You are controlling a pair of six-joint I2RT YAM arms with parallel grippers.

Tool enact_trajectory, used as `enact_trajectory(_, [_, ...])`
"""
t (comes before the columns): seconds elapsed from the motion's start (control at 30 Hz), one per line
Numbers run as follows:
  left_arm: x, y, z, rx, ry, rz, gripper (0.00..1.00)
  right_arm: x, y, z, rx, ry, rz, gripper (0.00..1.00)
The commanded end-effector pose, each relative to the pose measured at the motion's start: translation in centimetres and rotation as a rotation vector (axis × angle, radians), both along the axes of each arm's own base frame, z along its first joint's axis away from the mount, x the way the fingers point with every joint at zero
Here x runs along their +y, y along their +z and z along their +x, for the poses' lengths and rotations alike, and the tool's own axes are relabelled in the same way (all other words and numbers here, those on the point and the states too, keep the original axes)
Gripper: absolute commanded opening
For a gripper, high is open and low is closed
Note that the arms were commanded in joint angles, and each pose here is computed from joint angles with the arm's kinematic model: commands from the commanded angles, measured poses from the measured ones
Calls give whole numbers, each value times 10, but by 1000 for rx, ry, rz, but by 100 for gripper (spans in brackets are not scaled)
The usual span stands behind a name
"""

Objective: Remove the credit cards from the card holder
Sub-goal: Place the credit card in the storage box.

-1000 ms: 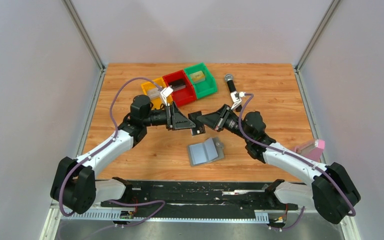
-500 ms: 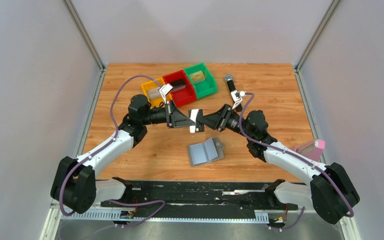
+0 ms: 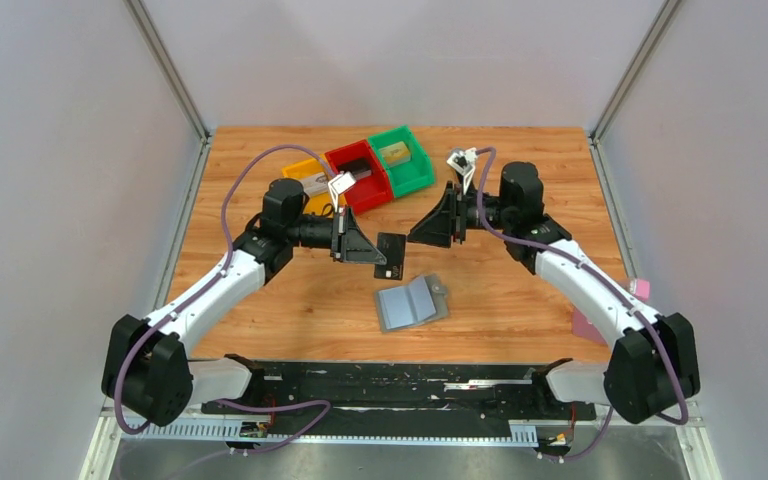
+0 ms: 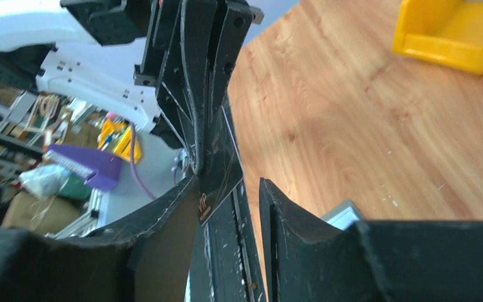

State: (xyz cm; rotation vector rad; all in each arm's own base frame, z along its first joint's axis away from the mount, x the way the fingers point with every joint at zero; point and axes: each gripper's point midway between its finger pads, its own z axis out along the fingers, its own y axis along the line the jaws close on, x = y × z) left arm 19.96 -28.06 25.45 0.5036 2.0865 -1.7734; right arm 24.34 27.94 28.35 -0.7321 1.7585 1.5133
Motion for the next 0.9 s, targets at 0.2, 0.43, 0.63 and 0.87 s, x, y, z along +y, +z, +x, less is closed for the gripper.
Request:
enact_trajectory(0.2, [9,3,-21,-41,-107,36,0,6,-8,-13,68,239,-32,39])
enact_trajectory(0.43, [9,0,-22,-36,-117,40,0,15,-12,-18,82,275,-37,31])
enact_trajectory(0.63, [9,0,-23,-40,-126,40,0,24,-14,-22,85,292,-44,26])
enact_trajectory(0.87, [11,-4,-24,-34,-123,57,0,25,-17,-27,91,309,-46,4])
